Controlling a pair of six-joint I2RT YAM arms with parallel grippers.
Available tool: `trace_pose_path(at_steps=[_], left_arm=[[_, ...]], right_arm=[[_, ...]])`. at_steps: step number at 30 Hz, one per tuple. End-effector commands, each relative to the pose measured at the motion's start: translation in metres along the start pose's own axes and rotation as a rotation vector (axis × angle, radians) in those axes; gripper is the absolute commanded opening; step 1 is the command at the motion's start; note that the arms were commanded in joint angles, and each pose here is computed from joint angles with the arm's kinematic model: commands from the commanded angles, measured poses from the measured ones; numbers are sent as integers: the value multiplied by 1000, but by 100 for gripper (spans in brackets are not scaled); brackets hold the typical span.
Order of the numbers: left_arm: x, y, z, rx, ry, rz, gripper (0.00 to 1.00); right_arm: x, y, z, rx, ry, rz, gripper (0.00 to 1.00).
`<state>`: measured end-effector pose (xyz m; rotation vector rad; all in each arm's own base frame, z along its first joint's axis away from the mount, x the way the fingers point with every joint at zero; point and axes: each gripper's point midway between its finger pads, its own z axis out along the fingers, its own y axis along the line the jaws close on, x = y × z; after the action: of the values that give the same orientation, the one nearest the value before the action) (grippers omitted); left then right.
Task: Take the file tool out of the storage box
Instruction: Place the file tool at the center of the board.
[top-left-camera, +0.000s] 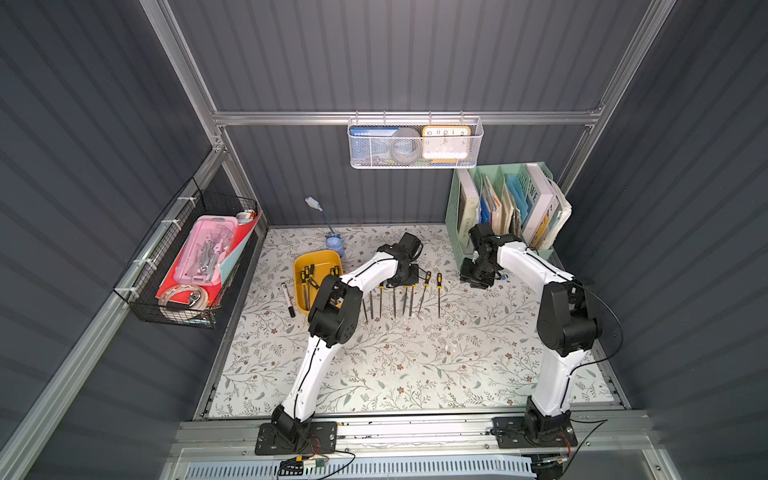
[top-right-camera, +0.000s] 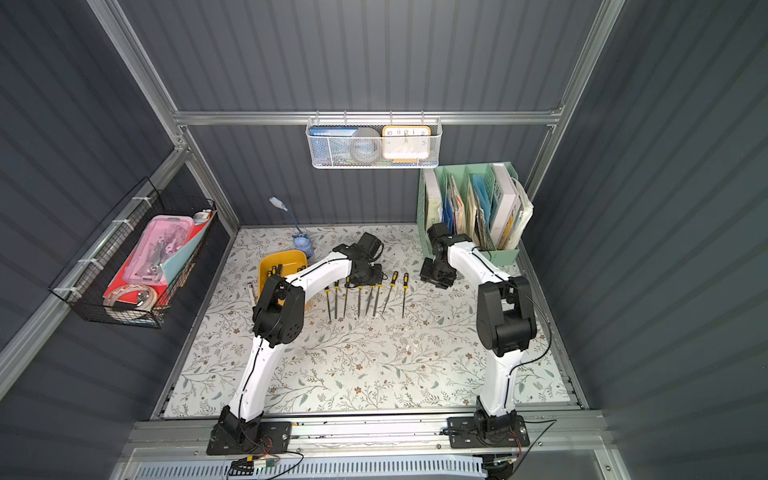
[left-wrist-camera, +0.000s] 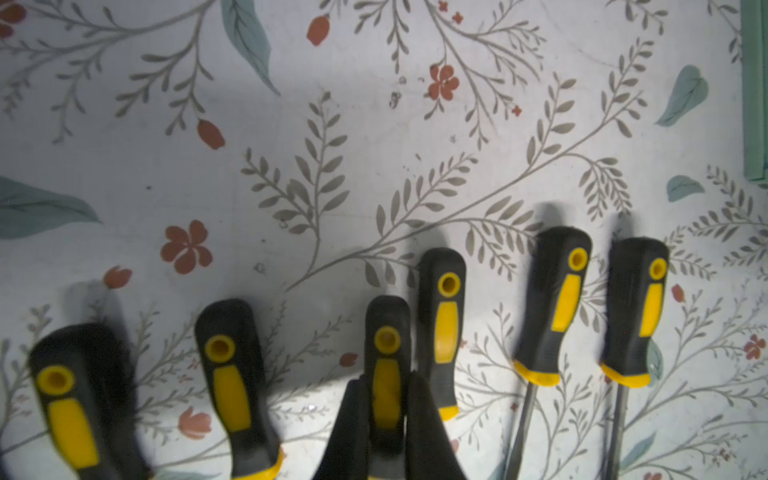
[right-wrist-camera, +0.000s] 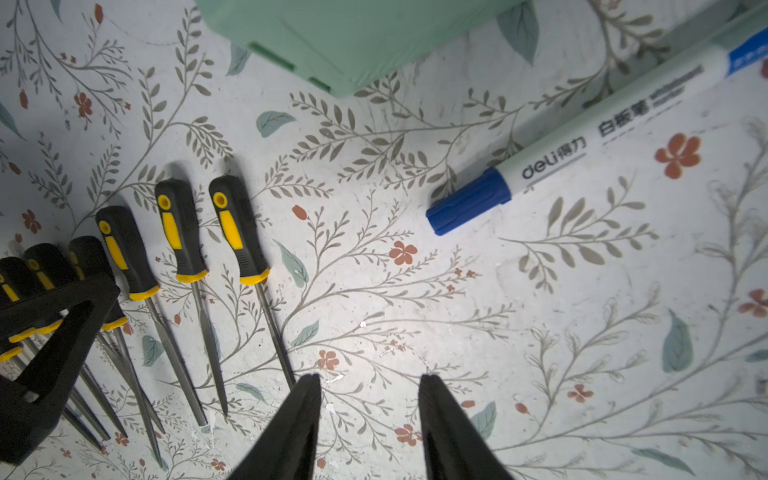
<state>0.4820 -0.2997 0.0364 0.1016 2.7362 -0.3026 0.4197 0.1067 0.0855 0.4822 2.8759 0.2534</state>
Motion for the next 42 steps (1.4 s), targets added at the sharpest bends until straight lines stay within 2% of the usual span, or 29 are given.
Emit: trace_pose_path(at_steps=[1,9,12,16,19,25,28,31,33,35,39,42], left_arm=[[8,7,12,-33,21,-15,0],[12,17,13,-80,28,-17,7],[15,18,14,-82,35,-12,22],[14,19,12,-85,29,-7,32],[11,19,9,-87,18,-9,35],[-23,4,-17,-55,-74,-14,38],[-51,-8,-48,-15,-149,-28,39],[-81,-4,-83,-6,-227,-53,40],[-95,16,-100,-15,-251,-85,40],[-100,52,-107,-55,-241,-136,40],[-92,144,-120,-194,-231,-243,38],[-79,199,-129,-268,-211,-281,36]], right_arm=[[5,-6,6,16,31,-3,44],[6,-4,8,8,40,7,44],[6,-4,8,8,40,8,44],[5,-4,7,8,37,8,45],[4,-3,7,4,36,10,45],[1,1,6,-7,31,10,45],[0,4,5,-14,30,10,45],[-1,7,6,-17,28,2,45],[-2,10,6,-17,24,-7,45],[-1,14,6,-16,23,-20,45],[3,21,10,-20,33,-34,45],[6,28,14,-31,40,-43,45]])
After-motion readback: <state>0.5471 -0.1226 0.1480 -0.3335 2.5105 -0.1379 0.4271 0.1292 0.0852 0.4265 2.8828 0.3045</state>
